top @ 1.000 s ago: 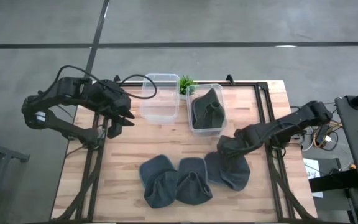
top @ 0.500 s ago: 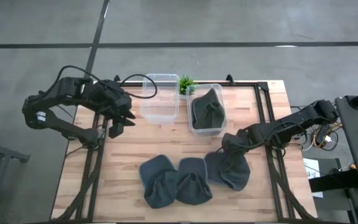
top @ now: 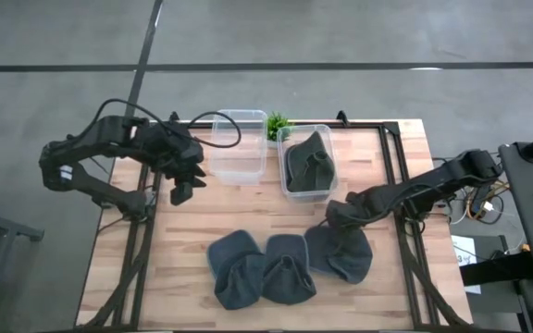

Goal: Pick & Place hat
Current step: Put the right blue cap into the left transparent bin

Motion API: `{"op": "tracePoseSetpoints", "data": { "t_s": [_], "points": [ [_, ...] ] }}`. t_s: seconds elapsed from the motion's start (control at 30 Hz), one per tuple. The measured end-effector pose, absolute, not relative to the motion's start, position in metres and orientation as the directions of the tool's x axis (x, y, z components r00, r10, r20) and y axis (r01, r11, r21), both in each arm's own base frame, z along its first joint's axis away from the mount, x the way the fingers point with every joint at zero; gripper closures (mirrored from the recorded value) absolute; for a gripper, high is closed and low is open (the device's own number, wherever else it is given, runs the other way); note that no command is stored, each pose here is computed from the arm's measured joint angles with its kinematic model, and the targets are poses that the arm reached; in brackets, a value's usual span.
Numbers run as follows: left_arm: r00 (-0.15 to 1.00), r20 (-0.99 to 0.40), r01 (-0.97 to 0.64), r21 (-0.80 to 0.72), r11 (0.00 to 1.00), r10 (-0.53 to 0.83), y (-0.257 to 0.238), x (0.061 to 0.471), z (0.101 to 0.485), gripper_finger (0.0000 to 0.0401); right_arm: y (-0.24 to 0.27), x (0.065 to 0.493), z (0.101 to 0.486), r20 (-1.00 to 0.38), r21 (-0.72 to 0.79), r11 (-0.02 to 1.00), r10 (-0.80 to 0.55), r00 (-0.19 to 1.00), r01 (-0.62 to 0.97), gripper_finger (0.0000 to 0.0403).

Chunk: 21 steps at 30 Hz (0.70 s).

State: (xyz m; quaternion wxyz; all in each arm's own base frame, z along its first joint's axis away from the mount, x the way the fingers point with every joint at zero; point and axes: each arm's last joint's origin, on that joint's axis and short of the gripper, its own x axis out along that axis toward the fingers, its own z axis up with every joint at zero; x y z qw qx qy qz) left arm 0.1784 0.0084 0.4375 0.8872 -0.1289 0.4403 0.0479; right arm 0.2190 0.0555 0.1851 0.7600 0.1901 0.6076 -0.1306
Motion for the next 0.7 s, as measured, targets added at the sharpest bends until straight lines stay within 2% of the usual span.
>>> {"op": "tracePoseSetpoints", "data": {
  "t_s": [0.17,0.4,0.5,0.7],
  "points": [
    [0.605,-0.796,-0.207,-0.190,0.960,-0.027,0.008,0.178,0.437,0.0268,0.057,0.226,0.179,-0.968,0.146,0.899,0.044,0.248,0.412,0.0184],
    [0.605,-0.796,-0.208,-0.190,0.960,-0.027,0.008,0.178,0.437,0.0268,0.061,0.234,0.158,-0.980,0.180,0.881,0.120,0.161,0.437,0.0197],
    [0.605,-0.796,-0.208,-0.190,0.960,-0.027,0.008,0.178,0.437,0.0268,0.062,0.235,0.159,-0.973,0.213,0.869,0.149,0.175,0.447,0.0241],
    [0.605,-0.796,-0.208,-0.190,0.960,-0.027,0.008,0.178,0.437,0.0268,0.062,0.233,0.177,-0.953,0.279,0.838,0.183,0.240,0.469,0.0374]
  ]
}}
